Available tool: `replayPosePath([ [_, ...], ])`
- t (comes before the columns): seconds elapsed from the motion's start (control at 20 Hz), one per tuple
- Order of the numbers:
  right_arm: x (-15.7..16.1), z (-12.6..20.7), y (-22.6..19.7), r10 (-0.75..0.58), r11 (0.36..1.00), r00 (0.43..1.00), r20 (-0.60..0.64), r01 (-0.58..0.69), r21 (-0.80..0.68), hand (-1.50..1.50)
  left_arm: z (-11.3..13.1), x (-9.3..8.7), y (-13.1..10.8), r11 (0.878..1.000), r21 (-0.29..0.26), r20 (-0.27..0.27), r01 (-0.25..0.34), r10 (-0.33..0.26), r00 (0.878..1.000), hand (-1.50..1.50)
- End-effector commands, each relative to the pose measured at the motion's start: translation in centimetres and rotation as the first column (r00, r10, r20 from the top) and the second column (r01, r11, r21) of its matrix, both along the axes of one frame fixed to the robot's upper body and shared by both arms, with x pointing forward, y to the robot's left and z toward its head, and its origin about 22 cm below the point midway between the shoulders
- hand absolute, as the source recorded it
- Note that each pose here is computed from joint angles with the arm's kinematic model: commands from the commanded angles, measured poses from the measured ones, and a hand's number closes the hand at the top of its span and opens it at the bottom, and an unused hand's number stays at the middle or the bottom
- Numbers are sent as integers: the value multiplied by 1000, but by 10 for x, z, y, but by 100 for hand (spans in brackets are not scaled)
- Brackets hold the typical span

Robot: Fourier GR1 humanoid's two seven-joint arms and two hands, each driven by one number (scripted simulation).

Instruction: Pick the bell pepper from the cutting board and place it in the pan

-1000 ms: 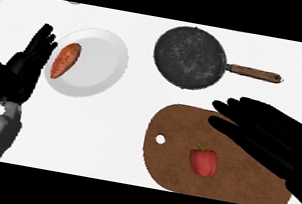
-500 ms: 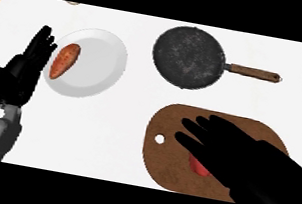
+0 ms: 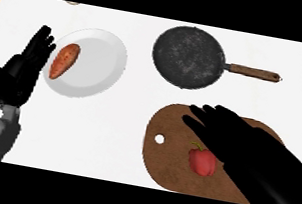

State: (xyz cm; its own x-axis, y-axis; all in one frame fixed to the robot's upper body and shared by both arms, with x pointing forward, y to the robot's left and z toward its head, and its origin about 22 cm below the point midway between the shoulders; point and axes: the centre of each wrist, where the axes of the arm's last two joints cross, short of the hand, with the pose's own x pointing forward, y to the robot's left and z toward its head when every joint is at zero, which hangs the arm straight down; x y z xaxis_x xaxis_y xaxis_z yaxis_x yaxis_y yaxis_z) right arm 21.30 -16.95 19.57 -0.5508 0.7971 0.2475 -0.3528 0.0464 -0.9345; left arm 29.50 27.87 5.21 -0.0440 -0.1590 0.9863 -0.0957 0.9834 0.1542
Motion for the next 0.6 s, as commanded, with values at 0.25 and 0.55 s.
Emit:
replayPosePath([
  [0.25, 29, -41, -5, 25, 996, 994, -103, -34, -85, -150, -9, -12, -7, 1000, 15, 14, -7, 7, 1000, 0],
  [0.55, 19, -68, 0, 53, 990, 995, -85, -64, -126, -150, 0, 6, -8, 1000, -6, -7, -12, 12, 1000, 0],
])
